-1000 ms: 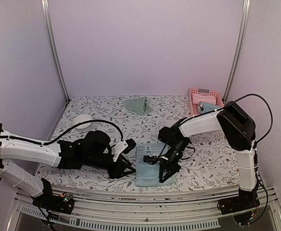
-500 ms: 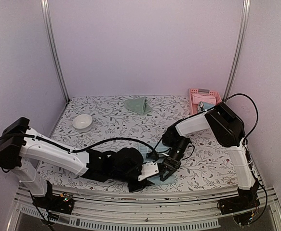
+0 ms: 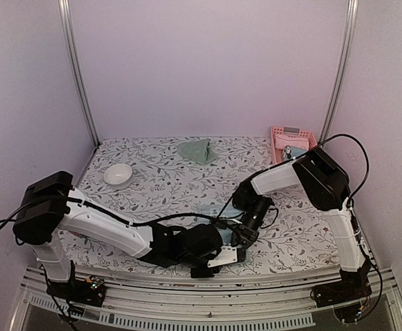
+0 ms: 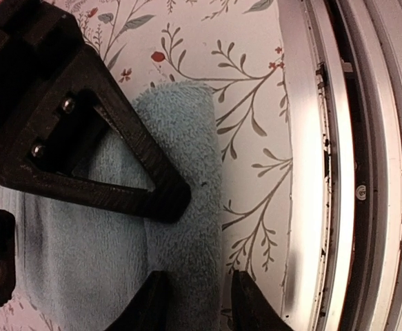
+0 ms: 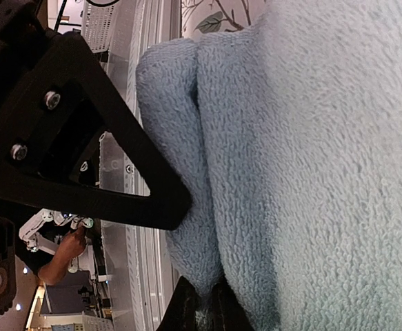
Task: Roll the towels
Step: Roll the towel from the center of the board.
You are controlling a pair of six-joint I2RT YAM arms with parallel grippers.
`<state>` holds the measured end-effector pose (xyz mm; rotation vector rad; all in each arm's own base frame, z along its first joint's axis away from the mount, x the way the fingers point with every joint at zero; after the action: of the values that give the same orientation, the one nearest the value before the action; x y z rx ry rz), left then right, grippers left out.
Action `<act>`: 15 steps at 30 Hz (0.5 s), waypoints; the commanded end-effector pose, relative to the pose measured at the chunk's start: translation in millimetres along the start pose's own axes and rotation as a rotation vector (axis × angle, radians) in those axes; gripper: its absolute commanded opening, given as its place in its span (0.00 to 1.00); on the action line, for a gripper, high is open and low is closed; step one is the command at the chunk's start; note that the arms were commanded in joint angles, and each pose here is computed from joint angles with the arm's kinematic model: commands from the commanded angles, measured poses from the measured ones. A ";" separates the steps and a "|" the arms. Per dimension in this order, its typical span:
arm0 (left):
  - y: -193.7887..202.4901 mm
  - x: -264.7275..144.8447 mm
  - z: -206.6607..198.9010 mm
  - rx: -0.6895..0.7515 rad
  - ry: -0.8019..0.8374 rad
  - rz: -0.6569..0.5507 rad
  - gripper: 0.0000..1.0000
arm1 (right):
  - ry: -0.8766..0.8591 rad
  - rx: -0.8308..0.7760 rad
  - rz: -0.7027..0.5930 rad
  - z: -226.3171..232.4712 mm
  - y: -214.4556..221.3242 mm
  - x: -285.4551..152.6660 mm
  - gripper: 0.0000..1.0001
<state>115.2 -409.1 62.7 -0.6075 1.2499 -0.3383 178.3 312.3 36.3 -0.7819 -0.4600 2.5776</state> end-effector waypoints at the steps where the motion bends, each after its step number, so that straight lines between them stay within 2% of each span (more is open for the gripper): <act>1: 0.5 8.0 0.9 0.031 -0.049 0.009 0.35 | 0.017 0.024 0.058 -19.4 17.5 9.5 0.03; 6: 3.0 14.3 3.2 0.043 -0.077 0.018 0.28 | 0.013 0.025 0.051 -18.6 16.4 9.5 0.03; 10: 1.1 16.4 2.7 0.044 -0.074 0.019 0.15 | 0.011 0.013 0.035 -15.1 10.9 6.9 0.05; 14: 2.4 16.0 1.6 0.035 -0.062 0.040 0.03 | 0.014 -0.077 0.007 10.9 -8.0 -12.1 0.30; 15: 1.6 14.5 0.7 0.029 -0.049 0.042 0.00 | 0.036 -0.115 -0.005 18.3 -14.4 -21.0 0.34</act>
<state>123.8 -413.6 55.7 -0.5831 1.1823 -0.3235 178.2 312.4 42.3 -0.7619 -0.4548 2.5813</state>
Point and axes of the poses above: each gripper's point midway between its finger pads, its own x axis out along the fingers, its own z axis along the line the jaws close on, y = z × x, the point moved 4 cm from there along -x, back along the fingers, and after that the axes turned 13 degrees about -x, right-handed, at the moved point
